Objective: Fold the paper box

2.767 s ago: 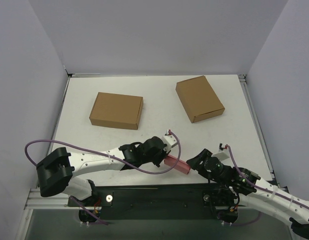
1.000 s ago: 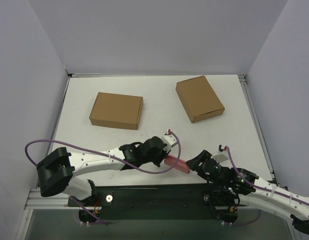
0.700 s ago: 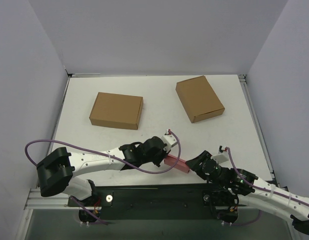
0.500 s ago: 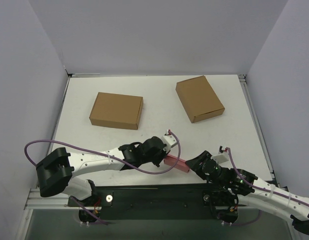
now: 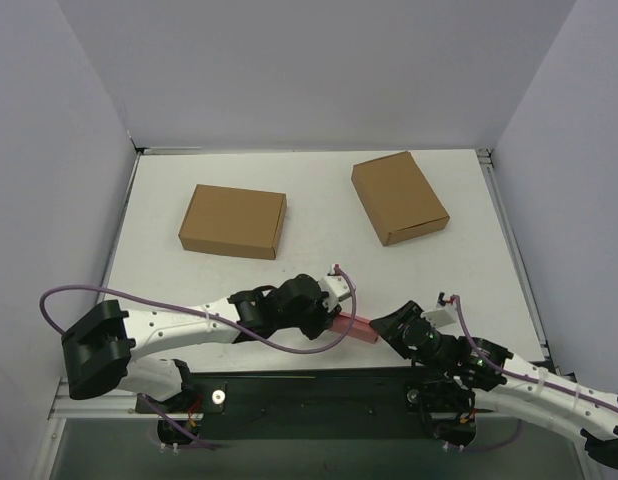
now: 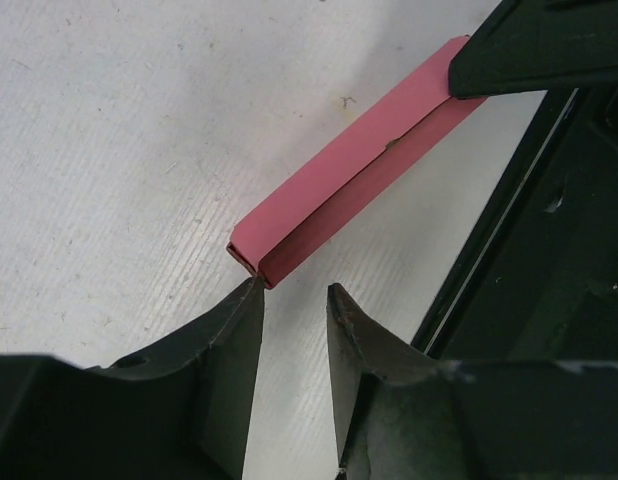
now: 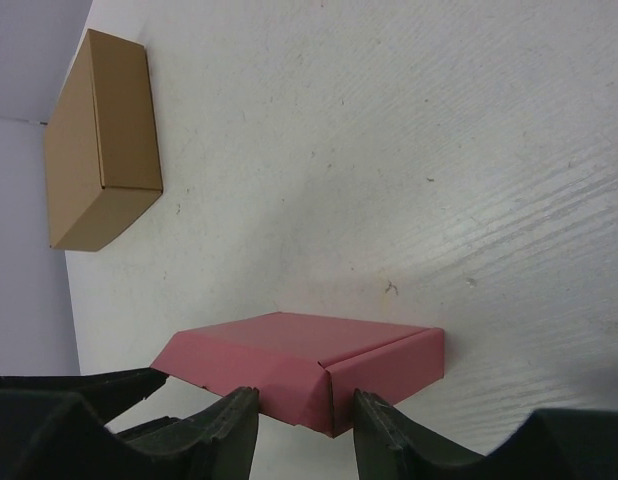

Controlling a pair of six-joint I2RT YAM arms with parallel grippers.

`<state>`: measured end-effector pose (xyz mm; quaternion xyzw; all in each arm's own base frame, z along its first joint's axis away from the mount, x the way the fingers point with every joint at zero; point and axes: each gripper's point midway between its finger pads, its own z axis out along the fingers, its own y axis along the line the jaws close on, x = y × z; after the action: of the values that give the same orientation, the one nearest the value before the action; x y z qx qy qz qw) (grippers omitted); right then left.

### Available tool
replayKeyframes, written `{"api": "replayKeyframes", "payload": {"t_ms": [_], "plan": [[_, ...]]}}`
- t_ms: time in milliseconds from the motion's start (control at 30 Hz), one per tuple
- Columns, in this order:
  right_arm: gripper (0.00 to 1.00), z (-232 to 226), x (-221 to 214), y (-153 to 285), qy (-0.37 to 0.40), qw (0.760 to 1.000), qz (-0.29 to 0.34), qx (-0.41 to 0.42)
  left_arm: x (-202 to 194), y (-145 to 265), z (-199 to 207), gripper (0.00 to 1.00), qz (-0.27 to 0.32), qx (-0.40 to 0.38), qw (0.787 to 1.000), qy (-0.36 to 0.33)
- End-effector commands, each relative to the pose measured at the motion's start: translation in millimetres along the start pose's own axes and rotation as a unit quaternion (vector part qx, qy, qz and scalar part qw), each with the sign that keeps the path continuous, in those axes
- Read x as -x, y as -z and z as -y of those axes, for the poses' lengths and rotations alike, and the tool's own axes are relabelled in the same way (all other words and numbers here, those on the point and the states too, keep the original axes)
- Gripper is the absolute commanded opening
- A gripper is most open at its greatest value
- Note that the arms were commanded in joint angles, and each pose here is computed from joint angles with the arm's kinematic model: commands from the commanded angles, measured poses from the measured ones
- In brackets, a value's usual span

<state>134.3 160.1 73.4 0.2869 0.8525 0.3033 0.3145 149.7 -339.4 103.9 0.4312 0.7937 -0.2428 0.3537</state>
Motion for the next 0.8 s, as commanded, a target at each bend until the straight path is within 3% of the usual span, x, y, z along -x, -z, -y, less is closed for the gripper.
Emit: {"api": "replayKeyframes", "payload": {"t_ms": [0, 133, 367, 500, 767], "plan": [[0.40, 43.8, 0.5, -4.8, 0.055, 0.995, 0.010, -0.077, 17.3, 11.5, 6.2, 0.46, 0.029, -0.025, 0.999, -0.001], [0.39, 45.4, 0.7, -5.5, 0.057, 0.995, 0.012, -0.082, 26.7, 26.4, 12.8, 0.51, 0.049, -0.063, 0.997, 0.023], [0.38, 44.9, 0.9, -5.3, 0.060, 0.995, 0.013, -0.081, 64.4, 48.1, -3.8, 0.60, 0.107, -0.100, 0.974, 0.170], [0.38, 43.5, 1.7, -4.9, 0.062, 0.995, 0.014, -0.080, 74.1, 37.0, -13.8, 0.61, 0.129, -0.111, 0.956, 0.238], [0.38, 43.8, 1.1, -4.9, 0.064, 0.995, 0.013, -0.080, 52.4, 4.3, -19.1, 0.61, 0.106, -0.113, 0.936, 0.315]]}}
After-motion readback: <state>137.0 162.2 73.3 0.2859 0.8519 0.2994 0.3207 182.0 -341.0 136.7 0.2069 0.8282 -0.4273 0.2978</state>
